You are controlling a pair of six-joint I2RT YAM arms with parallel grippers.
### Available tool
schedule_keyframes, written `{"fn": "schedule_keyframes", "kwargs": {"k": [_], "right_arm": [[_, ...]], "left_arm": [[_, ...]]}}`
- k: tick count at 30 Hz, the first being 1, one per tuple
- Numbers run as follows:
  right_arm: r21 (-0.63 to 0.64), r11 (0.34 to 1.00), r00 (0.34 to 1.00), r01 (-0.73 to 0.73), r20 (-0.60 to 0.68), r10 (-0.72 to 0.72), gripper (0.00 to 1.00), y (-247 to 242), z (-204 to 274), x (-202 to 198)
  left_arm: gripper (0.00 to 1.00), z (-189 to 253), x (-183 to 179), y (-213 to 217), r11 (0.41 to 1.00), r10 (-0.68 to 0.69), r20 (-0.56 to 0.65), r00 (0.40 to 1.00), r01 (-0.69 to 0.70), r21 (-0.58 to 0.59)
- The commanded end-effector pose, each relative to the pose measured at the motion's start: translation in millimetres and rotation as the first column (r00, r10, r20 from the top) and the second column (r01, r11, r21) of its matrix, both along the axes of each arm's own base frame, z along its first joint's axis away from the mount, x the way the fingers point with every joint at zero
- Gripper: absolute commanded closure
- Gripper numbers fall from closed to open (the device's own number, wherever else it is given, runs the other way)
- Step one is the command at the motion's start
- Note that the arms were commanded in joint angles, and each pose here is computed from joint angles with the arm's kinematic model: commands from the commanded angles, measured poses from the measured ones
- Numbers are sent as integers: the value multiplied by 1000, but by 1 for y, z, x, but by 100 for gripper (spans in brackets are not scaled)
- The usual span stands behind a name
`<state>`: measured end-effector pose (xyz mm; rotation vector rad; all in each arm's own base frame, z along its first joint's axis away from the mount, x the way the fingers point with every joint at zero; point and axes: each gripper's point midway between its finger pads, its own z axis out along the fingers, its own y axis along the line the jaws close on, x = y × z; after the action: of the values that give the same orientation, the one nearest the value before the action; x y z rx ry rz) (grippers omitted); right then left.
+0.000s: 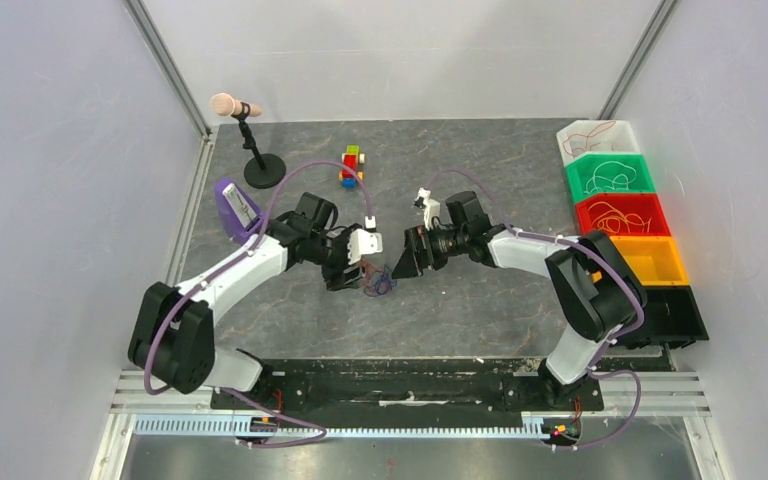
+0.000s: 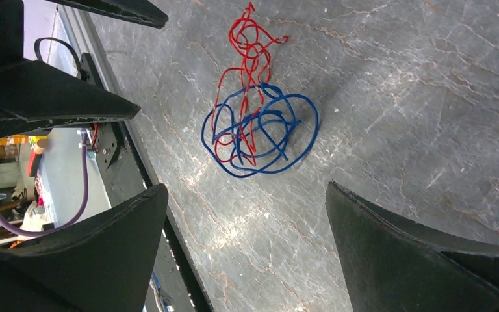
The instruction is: Untangle the cables
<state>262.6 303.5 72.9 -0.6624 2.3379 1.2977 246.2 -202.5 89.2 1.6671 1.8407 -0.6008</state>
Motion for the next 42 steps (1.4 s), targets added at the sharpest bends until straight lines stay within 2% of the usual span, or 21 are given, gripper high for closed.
{"fn": "schedule_keyframes", "kwargs": {"k": [1, 5, 10, 11, 13, 14, 16, 19, 22, 25, 30, 37, 39, 42], "right_arm": [[-3, 1000, 1000, 18, 2, -18, 5, -8, 4, -4], [-18, 998, 996, 52, -67, -54, 5, -22, -7, -12], [-32, 996, 995, 82, -59, -84, 5, -36, -6, -8], [-33, 996, 995, 82, -57, -84, 5, -37, -6, -8], [-32, 996, 995, 79, -57, -80, 5, -37, -5, -8], [-30, 997, 995, 78, -56, -79, 5, -36, -5, -8], [-25, 996, 995, 81, -54, -82, 5, -36, -7, -7], [0, 995, 993, 100, -59, -100, 5, -33, -10, -4], [33, 994, 992, 102, -81, -100, 4, -25, -11, -3], [72, 993, 993, 99, -72, -93, 2, -17, -6, 0], [162, 984, 993, 72, -101, -56, 2, 6, 7, -5], [216, 975, 993, 53, -118, -28, 2, 20, 5, -12], [229, 972, 992, 42, -128, -13, 15, 21, 2, -16], [218, 975, 989, 35, -150, -2, 50, 18, -6, -23]], "left_arm": [[25, -5, 19, -8, 975, -224, 153, 963, 218, 51], [24, -28, 43, -18, 940, -334, 122, 935, 320, 122], [23, -47, 60, -28, 895, -429, 110, 897, 406, 182], [26, -52, 56, -26, 874, -466, 81, 881, 444, 198], [51, -62, 43, -20, 821, -533, -5, 846, 519, 237], [59, -63, 38, -17, 811, -543, -34, 839, 534, 238], [70, -63, 32, -13, 812, -540, -50, 840, 535, 233], [97, -58, 20, -15, 837, -513, -55, 856, 514, 190], [98, -38, 18, -28, 918, -380, -48, 924, 383, 103], [98, -21, 17, -38, 972, -231, -65, 971, 232, 23], [98, -16, 19, -38, 999, -48, -86, 995, 48, -5], [98, -8, 33, -38, 987, 150, -82, 985, -153, -42], [98, -6, 41, -32, 972, 230, -81, 970, -233, -36], [98, -3, 55, -16, 934, 353, -75, 933, -356, -31]]}}
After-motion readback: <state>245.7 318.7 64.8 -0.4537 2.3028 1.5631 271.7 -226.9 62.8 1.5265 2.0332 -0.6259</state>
